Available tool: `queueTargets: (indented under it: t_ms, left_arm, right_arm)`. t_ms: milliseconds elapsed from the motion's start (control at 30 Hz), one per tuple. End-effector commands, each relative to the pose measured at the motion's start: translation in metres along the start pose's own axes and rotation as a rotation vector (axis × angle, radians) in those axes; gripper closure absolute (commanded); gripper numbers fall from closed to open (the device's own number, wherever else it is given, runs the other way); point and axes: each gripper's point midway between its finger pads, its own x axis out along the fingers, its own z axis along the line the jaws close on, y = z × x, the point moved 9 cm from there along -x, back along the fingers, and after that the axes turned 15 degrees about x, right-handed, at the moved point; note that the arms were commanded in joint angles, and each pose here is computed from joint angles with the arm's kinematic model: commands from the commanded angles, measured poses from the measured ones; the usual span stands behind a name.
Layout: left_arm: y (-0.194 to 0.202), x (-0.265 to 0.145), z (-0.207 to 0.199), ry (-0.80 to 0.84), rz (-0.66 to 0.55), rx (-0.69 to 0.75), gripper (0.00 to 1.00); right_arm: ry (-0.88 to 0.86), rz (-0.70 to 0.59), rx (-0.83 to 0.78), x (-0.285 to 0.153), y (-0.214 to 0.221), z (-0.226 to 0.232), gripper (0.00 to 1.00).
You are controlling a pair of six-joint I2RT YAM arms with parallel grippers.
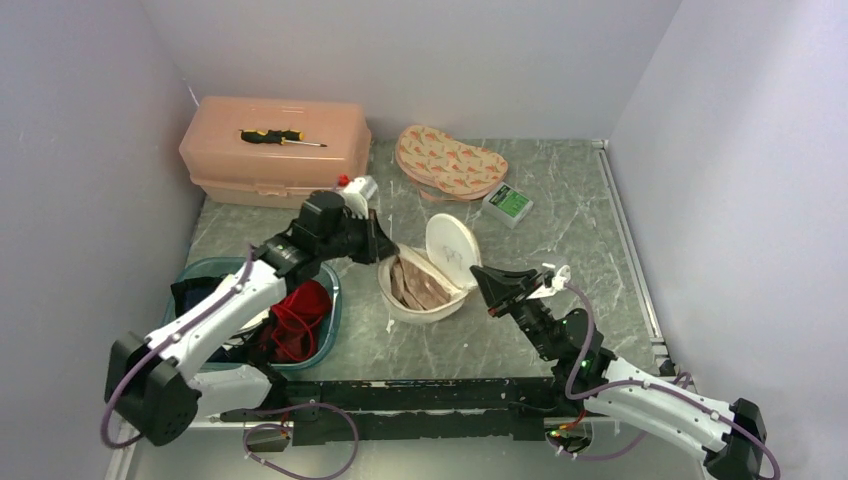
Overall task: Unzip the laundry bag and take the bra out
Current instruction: Open the laundry bag at the center of the board, then adjust the laundry bag at the center of the board.
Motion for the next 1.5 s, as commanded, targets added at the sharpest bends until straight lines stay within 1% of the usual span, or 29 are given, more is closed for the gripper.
queueTargets:
  t_ms: [0, 67, 133, 200, 267, 333, 367, 400, 467, 500, 567, 767, 833, 900, 1067, 1167, 1333, 1467]
  left_arm:
    - [-0.054, -0.036, -0.006, -0.197, -0.187, 0.080, 0.97]
    - [-0.060, -0.042, -0.006, -0.248, -0.187, 0.111, 0.97]
    - [-0.063, -0.043, -0.005, -0.287, -0.186, 0.137, 0.97]
    - [-0.061, -0.040, -0.006, -0.291, -0.175, 0.163, 0.97]
    - [-0.059, -0.038, -0.003, -0.339, -0.167, 0.182, 0.97]
    - [-0.058, -0.035, -0.005, -0.351, -0.158, 0.204, 0.97]
    - [-0.058, -0.034, -0.005, -0.358, -0.158, 0.210, 0.97]
    - [-0.059, -0.034, -0.005, -0.360, -0.160, 0.213, 0.97]
    - [-0.060, -0.032, -0.006, -0.349, -0.163, 0.210, 0.97]
    - [-0.061, -0.030, -0.007, -0.335, -0.168, 0.207, 0.97]
    - [-0.062, -0.027, -0.011, -0.300, -0.167, 0.185, 0.97]
    - [-0.070, -0.020, -0.025, -0.190, -0.176, 0.075, 0.97]
    - [-0.071, -0.017, -0.029, -0.153, -0.190, 0.041, 0.97]
    - [-0.067, -0.014, -0.028, -0.155, -0.203, 0.009, 0.97]
    - [-0.030, 0.000, -0.012, -0.198, -0.150, -0.060, 0.97]
    - [0.002, 0.006, 0.000, -0.229, -0.094, -0.119, 0.97]
    - [0.039, 0.001, 0.007, -0.227, -0.045, -0.150, 0.97]
    - [0.052, -0.006, 0.009, -0.231, -0.021, -0.142, 0.97]
  right_arm:
    - [0.012, -0.185, 0.153, 0.005, -0.021, 0.007, 0.94]
    - [0.023, -0.191, 0.172, 0.004, -0.018, 0.004, 0.82]
    - [0.040, -0.180, 0.180, 0.002, -0.012, 0.000, 0.68]
    - [0.057, -0.165, 0.198, 0.000, -0.007, -0.003, 0.55]
    - [0.071, -0.152, 0.208, -0.004, -0.005, -0.005, 0.47]
    - [0.106, -0.137, 0.210, -0.008, -0.004, -0.009, 0.41]
    - [0.134, -0.121, 0.208, -0.011, -0.002, -0.012, 0.36]
    - [0.149, -0.122, 0.212, -0.013, -0.004, -0.013, 0.29]
    - [0.175, -0.116, 0.205, -0.017, -0.006, -0.015, 0.22]
    - [0.194, -0.115, 0.204, -0.019, -0.008, -0.015, 0.20]
    - [0.226, -0.096, 0.198, -0.020, -0.010, -0.016, 0.19]
    - [0.322, 0.050, 0.162, -0.013, -0.008, -0.012, 0.19]
    - [0.336, 0.068, 0.159, -0.011, -0.010, -0.010, 0.20]
    - [0.335, 0.060, 0.162, -0.011, -0.014, -0.008, 0.20]
    - [0.372, 0.015, 0.178, -0.014, -0.023, -0.009, 0.18]
    - [0.431, 0.056, 0.166, -0.016, -0.017, -0.014, 0.15]
    - [0.402, 0.202, 0.106, -0.006, -0.008, -0.007, 0.14]
    - [0.407, 0.355, 0.052, 0.009, 0.003, -0.002, 0.13]
